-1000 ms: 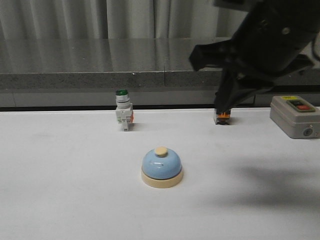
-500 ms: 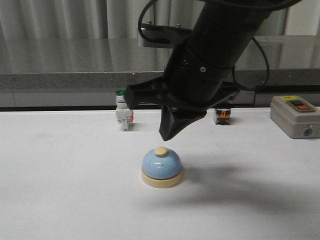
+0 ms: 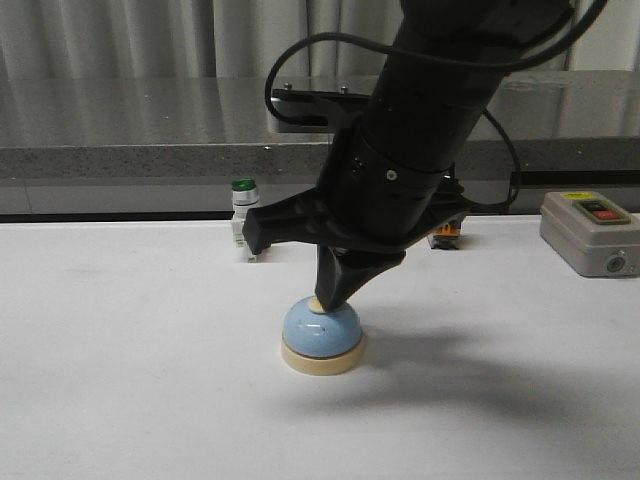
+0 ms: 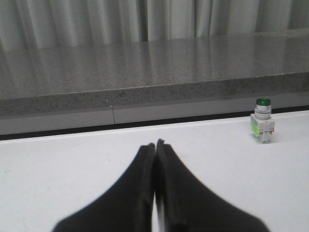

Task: Place and press bell with both arms
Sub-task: 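Press down on the bell button with the right gripper tips, then raise the right gripper away from the bell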

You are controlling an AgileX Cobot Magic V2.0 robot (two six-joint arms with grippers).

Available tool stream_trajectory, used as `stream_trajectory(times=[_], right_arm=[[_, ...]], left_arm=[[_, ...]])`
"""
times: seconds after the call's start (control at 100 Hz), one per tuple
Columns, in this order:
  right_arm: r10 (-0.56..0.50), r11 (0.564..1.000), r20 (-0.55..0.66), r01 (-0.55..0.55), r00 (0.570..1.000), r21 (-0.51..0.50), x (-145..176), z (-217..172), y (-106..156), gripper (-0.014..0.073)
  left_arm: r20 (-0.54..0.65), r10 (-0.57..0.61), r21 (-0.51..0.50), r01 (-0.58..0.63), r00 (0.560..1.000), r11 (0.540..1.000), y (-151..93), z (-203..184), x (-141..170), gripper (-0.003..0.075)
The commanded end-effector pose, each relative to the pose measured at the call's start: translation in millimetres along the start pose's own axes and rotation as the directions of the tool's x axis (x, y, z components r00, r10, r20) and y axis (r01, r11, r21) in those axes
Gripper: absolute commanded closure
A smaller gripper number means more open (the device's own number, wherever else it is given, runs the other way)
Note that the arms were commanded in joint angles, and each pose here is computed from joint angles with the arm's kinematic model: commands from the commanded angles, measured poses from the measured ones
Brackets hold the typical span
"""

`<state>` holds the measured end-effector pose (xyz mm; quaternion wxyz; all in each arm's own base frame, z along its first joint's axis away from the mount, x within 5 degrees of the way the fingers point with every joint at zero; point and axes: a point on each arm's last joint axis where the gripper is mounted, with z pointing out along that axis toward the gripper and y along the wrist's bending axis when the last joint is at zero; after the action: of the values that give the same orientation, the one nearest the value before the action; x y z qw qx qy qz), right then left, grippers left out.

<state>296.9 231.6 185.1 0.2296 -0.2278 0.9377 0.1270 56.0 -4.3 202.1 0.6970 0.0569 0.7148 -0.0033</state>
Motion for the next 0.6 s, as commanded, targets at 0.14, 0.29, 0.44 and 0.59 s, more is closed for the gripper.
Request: stream_trajectory(times=[0.14,0.29,0.44,0.59], right_arm=[[-0.003,1.000,0.098,0.005,0.995,-0.019,-16.1,-20.9,4.4,0.0655],[-0.002,1.000,0.154,0.006,0.988,-0.027,-22.4,-45.8,5.0,0.0655],[-0.027,0.999,0.222,0.031,0.975,-0.011,-27.7,-77.6,1.5,0.0655],[-0.007,1.000,0.274,0.002,0.962,0.021,-27.5,-110.2,-16.5,0.0655]], left_arm=[[0.071,-0.010,0.001,0.010,0.997,1.000,-0.9,-0.1,4.4,0.0740],[0.071,-0.010,0.001,0.010,0.997,1.000,-0.9,-0.1,4.4,0.0739],[0.071,-0.010,0.001,0.010,0.997,1.000,-0.9,-0.1,4.4,0.0739],[0.071,-0.010,0.001,0.010,0.997,1.000,-0.9,-0.1,4.4,0.0739]])
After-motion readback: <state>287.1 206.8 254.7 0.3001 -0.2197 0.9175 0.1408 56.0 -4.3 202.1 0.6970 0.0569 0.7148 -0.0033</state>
